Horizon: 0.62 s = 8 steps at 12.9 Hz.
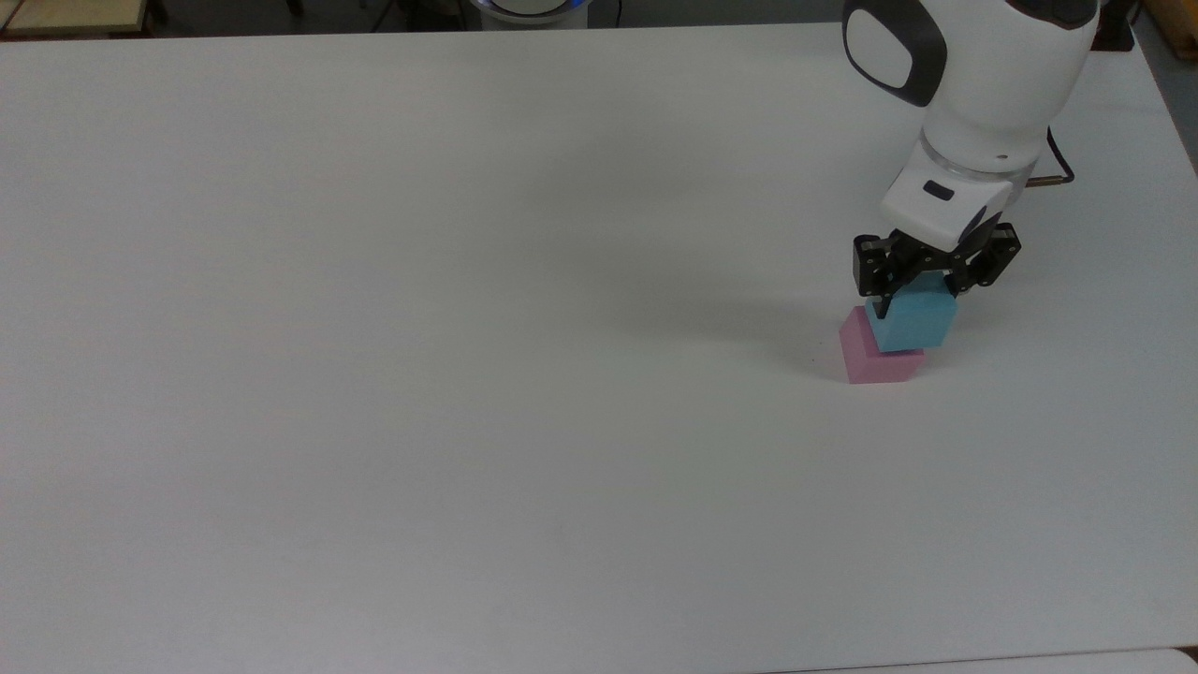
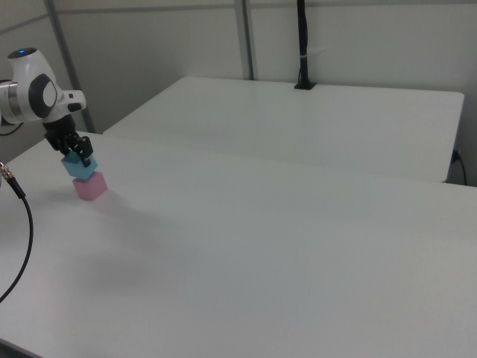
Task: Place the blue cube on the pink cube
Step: 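Set the light blue cube onto the pink cube and open the gripper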
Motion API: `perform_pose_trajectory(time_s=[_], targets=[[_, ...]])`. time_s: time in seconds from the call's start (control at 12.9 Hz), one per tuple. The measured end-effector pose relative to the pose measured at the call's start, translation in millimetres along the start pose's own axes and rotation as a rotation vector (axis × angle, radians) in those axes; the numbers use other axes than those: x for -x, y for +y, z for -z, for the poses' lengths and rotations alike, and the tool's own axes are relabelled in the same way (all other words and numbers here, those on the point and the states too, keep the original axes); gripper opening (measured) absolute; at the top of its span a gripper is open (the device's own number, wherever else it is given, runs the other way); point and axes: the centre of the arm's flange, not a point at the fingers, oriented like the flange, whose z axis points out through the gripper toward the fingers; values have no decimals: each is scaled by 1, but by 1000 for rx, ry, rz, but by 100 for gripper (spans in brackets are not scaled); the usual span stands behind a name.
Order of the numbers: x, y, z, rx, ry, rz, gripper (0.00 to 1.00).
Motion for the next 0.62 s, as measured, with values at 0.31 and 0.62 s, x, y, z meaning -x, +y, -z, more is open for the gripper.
perform_pose_trajectory(time_s=[0.31,0.62], targets=[[0,0,0,0,0,0,59],[2,-3,0,-2,0,4,78]])
